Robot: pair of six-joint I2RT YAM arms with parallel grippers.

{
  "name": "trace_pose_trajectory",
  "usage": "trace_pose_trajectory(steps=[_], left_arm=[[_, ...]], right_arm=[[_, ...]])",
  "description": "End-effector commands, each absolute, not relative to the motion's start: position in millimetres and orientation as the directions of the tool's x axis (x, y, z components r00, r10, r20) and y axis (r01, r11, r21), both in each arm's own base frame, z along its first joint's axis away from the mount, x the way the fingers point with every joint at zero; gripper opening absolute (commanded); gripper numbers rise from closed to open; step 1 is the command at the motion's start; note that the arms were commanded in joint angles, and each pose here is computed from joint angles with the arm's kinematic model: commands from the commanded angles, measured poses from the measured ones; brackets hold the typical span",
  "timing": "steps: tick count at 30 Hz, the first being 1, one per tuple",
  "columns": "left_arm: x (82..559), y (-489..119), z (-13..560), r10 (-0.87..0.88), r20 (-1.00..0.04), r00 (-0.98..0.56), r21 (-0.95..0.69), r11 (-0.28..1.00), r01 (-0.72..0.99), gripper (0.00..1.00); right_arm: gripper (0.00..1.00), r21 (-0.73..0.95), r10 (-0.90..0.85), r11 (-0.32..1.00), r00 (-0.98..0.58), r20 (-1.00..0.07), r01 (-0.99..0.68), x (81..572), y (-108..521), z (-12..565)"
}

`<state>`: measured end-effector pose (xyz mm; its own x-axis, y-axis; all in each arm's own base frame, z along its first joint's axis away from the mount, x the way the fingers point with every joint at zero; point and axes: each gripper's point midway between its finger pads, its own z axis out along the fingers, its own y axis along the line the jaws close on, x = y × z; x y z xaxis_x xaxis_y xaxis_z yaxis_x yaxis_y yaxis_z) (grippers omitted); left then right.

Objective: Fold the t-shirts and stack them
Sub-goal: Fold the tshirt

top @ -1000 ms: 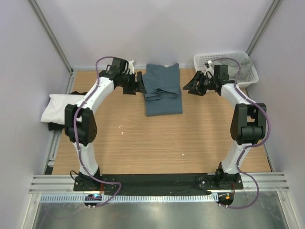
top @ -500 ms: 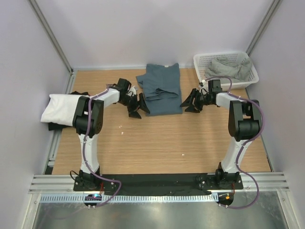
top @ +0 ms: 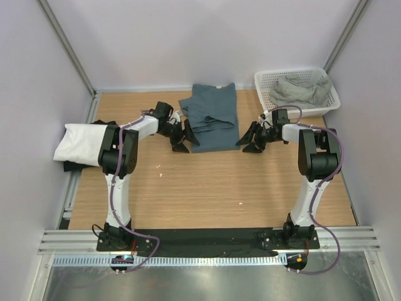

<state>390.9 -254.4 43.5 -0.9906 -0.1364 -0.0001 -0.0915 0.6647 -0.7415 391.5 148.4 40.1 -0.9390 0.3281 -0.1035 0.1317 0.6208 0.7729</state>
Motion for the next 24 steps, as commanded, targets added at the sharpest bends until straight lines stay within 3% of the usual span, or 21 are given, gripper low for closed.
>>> trace_pose_trajectory(steps=[1, 16, 19, 21, 22, 23, 24], left_arm=[[394.3, -255.7, 43.5, -0.147, 0.008, -0.989, -0.756, 0.646, -0.102, 0.7], [387.3, -260.9, 17.4, -0.158, 0.088, -0.983, -0.744, 0.646, -0.171, 0.64], [388.7, -261.9, 16.3, -0.159, 0.088, -0.983, -0.748, 0.641, -0.171, 0.54], [388.5, -262.2, 14.8, -0.162, 0.096, -0.982, -0.748, 0.64, -0.179, 0.44], [388.0, -262.1, 14.8, -0.163, 0.097, -0.982, -0.747, 0.639, -0.18, 0.39], [388.6, -262.2, 15.1, -0.165, 0.094, -0.982, -0.748, 0.639, -0.179, 0.25], [388.5, -262.2, 14.9, -0.168, 0.097, -0.981, -0.748, 0.638, -0.183, 0.21]], right_arm=[[0.57, 0.774, 0.318, 0.618, -0.944, -0.087, 0.137, 386.9, 149.7, 32.5], [0.55, 0.773, 0.332, 0.615, -0.94, -0.073, 0.157, 405.4, 153.8, 14.2], [0.48, 0.776, 0.327, 0.613, -0.941, -0.081, 0.147, 408.2, 155.5, 13.2], [0.38, 0.78, 0.324, 0.612, -0.941, -0.094, 0.133, 413.0, 156.6, 14.0], [0.34, 0.783, 0.321, 0.609, -0.942, -0.096, 0.127, 414.4, 157.8, 15.0], [0.3, 0.784, 0.321, 0.609, -0.942, -0.102, 0.122, 416.7, 157.9, 16.4], [0.23, 0.785, 0.319, 0.608, -0.942, -0.108, 0.116, 417.7, 159.3, 17.7]])
